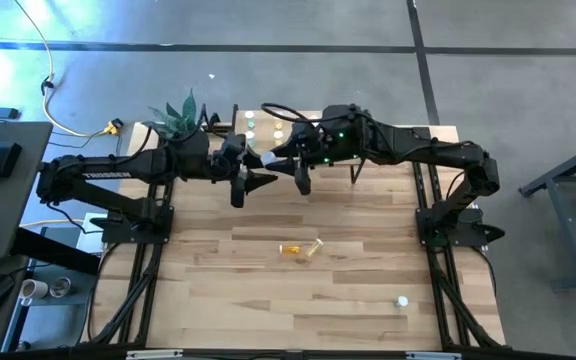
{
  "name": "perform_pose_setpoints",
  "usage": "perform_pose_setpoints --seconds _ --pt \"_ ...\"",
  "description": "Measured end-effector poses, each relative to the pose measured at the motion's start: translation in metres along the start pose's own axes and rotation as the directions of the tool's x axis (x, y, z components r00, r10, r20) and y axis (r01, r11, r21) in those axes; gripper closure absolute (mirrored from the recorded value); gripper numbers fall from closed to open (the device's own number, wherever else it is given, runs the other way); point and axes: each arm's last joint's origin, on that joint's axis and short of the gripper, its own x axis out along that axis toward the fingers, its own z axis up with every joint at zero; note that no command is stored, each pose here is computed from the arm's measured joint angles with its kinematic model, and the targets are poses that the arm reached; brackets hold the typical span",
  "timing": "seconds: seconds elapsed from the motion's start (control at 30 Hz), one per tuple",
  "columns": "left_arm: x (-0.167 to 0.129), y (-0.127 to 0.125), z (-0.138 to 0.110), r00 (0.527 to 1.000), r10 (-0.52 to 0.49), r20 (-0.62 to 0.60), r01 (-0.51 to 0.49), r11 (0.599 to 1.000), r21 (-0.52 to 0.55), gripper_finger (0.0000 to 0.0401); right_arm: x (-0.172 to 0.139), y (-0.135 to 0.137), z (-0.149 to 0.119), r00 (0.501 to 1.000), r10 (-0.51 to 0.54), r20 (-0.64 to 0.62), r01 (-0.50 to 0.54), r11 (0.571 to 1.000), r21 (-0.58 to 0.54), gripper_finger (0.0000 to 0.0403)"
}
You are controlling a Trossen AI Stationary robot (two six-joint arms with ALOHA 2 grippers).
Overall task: Pick and place medicine bottles onto shelf by color
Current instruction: Put the transparent pill bottle aligned with the white pill bottle on the shelf
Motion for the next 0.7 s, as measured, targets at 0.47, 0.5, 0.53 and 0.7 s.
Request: perform_pose_setpoints --seconds 0.47,0.5,0.53,0.7 --pt "0.0058 -0.0059 -0.0063 0.998 0.062 0.0 -0.061 0.998 0.032 0.0235 0.0014 0.0069 0.0008 1.0 -0.001 0.022 0.002 1.0 -0.016 0.0276" --pt "0.0058 -0.0059 -0.0063 0.998 0.062 0.0 -0.061 0.998 0.032 0.0242 0.0015 0.0069 0.0008 1.0 -0.001 0.021 0.001 1.0 -0.016 0.0276" --pt "0.0058 -0.0059 -0.0063 0.998 0.062 0.0 -0.062 0.998 0.032 0.0249 0.0014 0.0068 0.0007 1.0 -0.002 0.02 0.002 1.0 -0.016 0.0276" --pt "0.0058 -0.0059 -0.0064 0.998 0.063 -0.002 -0.062 0.998 0.026 0.0267 0.0014 0.0067 0.0003 1.0 -0.002 0.016 0.003 1.0 -0.016 0.0276"
